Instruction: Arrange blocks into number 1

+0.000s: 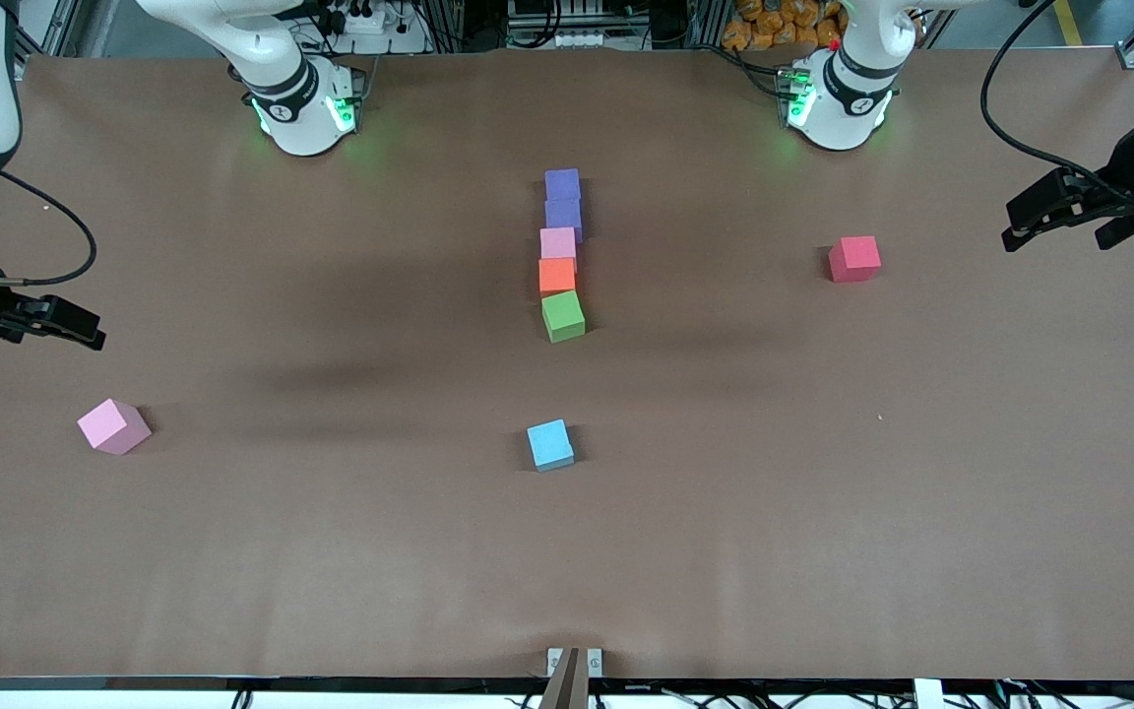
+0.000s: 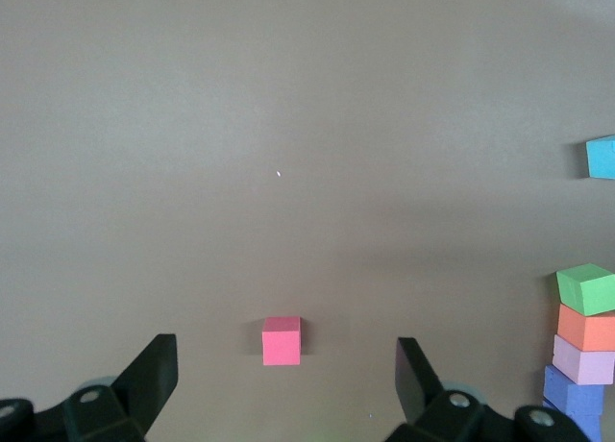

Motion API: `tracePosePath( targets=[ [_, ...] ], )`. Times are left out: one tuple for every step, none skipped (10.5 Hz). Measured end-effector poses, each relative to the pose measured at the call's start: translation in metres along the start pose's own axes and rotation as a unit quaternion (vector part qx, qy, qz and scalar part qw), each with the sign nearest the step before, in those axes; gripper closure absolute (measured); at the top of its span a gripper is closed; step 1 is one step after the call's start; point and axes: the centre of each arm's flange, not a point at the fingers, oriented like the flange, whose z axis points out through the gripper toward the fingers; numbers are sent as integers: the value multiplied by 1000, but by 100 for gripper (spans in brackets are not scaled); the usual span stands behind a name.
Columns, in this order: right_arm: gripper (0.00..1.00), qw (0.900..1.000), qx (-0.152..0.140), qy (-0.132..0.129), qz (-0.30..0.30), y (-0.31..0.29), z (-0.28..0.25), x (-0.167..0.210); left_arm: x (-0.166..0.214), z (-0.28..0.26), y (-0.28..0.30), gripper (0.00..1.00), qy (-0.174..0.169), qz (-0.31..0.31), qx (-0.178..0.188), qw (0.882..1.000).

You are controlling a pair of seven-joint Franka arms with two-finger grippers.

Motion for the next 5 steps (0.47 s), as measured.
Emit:
tracePosePath(
  targets=[
    [0, 1000, 1, 1, -6, -7, -1, 0, 0, 0, 0, 0, 0, 0, 0, 1000],
    [0, 1000, 1, 2, -10, -11, -1, 0, 0, 0, 0, 0, 0, 0, 0, 1000],
    [0, 1000, 1, 2, -10, -11, -1, 0, 0, 0, 0, 0, 0, 0, 0, 1000],
    [0, 1000, 1, 2, -9, -10, -2, 0, 0, 0, -1, 0, 0, -1, 0, 1000],
    [0, 1000, 2, 4, -8, -9, -3, -1, 0, 0, -2, 0, 0, -2, -2, 1000]
  ],
)
